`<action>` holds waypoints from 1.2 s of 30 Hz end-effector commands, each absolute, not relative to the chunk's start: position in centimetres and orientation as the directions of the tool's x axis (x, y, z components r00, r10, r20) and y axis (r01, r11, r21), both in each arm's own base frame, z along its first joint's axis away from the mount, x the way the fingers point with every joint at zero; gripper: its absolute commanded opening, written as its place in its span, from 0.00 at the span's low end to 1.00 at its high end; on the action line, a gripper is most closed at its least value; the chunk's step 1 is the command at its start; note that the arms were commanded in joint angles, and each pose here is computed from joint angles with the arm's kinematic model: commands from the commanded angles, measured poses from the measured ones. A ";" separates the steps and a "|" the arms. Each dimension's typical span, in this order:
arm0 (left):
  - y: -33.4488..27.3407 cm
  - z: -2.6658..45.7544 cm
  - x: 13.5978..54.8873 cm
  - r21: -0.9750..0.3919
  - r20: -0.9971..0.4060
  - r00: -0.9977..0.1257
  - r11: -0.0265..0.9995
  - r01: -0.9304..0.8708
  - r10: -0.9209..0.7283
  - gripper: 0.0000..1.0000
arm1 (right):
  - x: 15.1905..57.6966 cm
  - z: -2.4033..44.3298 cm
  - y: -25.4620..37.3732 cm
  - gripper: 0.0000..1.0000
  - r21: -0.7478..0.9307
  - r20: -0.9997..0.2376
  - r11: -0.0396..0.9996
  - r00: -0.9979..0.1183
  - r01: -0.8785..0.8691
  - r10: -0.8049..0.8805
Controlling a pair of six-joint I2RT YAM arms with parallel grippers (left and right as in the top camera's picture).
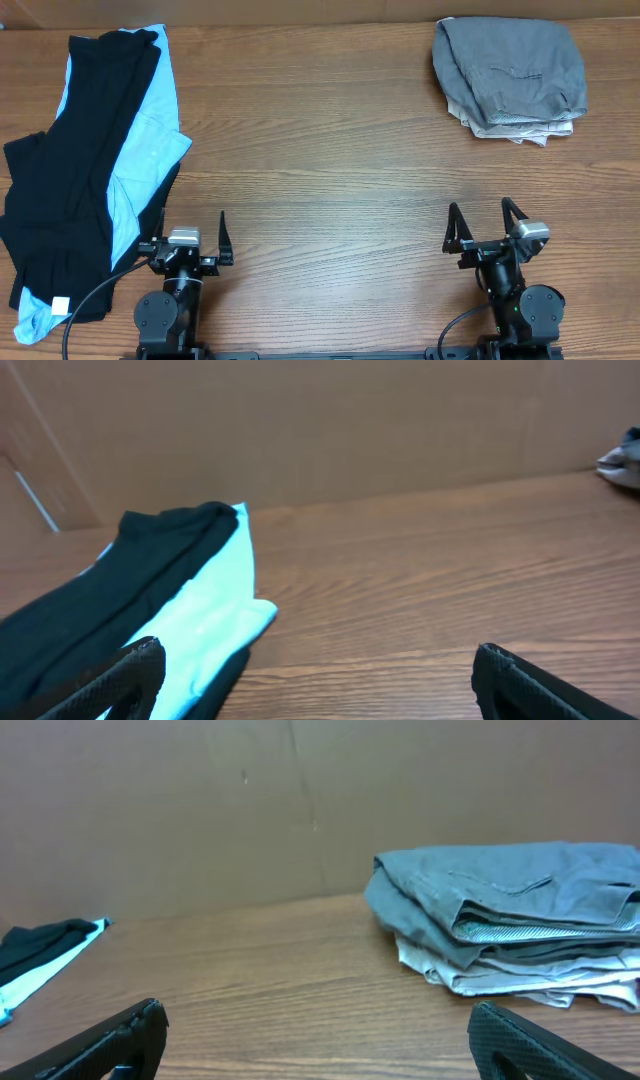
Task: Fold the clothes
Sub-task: 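Reach the left gripper to the black shirt on the left pile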
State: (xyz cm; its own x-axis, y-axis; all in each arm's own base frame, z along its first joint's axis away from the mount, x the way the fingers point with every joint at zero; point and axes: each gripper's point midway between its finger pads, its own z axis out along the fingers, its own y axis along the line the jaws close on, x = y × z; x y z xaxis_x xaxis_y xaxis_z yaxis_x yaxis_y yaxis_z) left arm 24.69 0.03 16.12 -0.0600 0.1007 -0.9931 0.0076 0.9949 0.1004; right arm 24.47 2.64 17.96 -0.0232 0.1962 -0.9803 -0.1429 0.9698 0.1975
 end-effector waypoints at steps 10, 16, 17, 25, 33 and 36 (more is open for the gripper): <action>0.0 21.6 24.1 0.121 -0.990 0.074 0.993 -0.002 0.121 1.00 | 23.7 21.4 3.4 1.00 0.183 -0.980 0.962 0.035 -0.202 0.194; 0.0 25.2 24.6 0.120 -0.992 0.040 0.993 0.002 0.120 1.00 | 22.4 25.4 3.4 1.00 0.173 -0.979 0.963 0.069 -0.207 0.191; -0.1 26.0 24.9 0.120 -0.992 0.032 0.993 0.005 0.120 1.00 | 22.2 26.1 3.4 1.00 0.173 -0.979 0.963 0.071 -0.208 0.191; -1.0 31.7 28.6 0.109 -0.986 -0.116 0.991 0.081 0.118 1.00 | 22.1 30.4 3.4 1.00 0.171 -0.985 0.967 -0.019 -0.191 0.170; -3.1 35.8 32.6 0.082 -0.912 -0.373 0.966 0.245 0.172 1.00 | 25.0 34.6 3.5 1.00 0.209 -0.949 0.967 -0.268 -0.143 0.165; -3.5 35.9 34.2 0.061 -0.866 -0.460 0.956 0.287 0.194 1.00 | 26.3 35.5 3.7 1.00 0.223 -0.917 0.966 -0.363 -0.131 0.163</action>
